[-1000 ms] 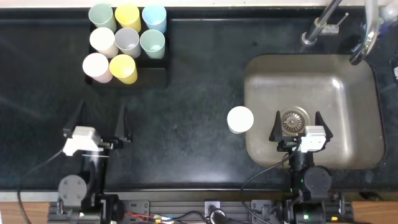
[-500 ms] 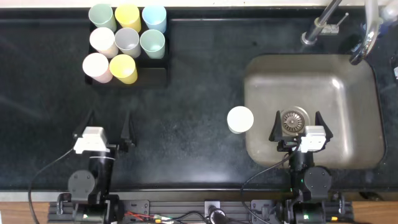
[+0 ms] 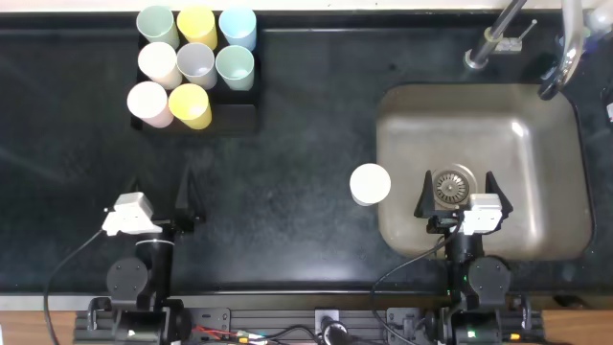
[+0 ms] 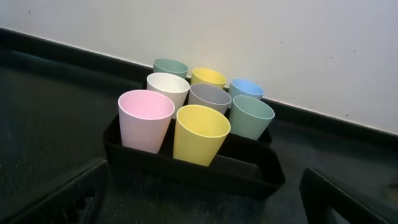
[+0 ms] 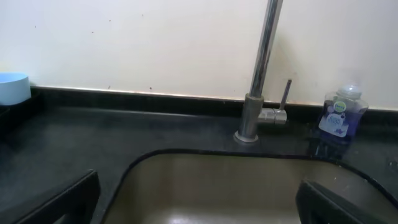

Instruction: Store Cups

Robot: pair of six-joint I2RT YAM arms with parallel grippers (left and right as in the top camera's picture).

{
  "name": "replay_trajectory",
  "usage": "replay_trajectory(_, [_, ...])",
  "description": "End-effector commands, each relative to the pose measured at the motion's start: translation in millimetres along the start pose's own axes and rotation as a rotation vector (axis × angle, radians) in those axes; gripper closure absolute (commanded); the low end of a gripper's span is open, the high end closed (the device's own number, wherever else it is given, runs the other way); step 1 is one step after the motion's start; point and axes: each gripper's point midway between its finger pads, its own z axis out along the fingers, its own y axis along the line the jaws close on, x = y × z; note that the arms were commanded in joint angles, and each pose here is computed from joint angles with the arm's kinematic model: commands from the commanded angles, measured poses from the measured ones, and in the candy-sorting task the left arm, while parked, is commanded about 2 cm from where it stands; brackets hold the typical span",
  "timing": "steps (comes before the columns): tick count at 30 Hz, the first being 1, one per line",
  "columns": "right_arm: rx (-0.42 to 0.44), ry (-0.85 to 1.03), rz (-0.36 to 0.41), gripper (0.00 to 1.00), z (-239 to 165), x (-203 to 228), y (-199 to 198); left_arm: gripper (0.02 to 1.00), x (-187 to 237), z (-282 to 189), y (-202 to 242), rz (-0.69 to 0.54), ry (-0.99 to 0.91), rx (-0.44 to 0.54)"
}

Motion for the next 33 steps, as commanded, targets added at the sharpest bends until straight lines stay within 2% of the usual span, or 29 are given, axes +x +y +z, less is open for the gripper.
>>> replay_trajectory(1, [-0.007,0.002,0.004,0.005,0.5,3.9,1.3,0.02,-2.9,-0.7,-1.3,0.012,-0.016,0.003])
replay_trajectory(8, [-0.007,0.001,0.004,0.003,0.5,3.8,1.3,0.02,3.1,-1.8,-21.4,0.144,0.007,0.107])
replay_trajectory(13, [-0.007,0.001,0.004,0.003,0.5,3.8,1.3,0.02,12.9,-2.5,-23.7,0.221,0.042,0.128])
replay_trajectory(33, [-0.007,0.001,0.004,0.003,0.5,3.8,1.3,0.02,20.3,-3.2,-25.5,0.217,0.073,0.145])
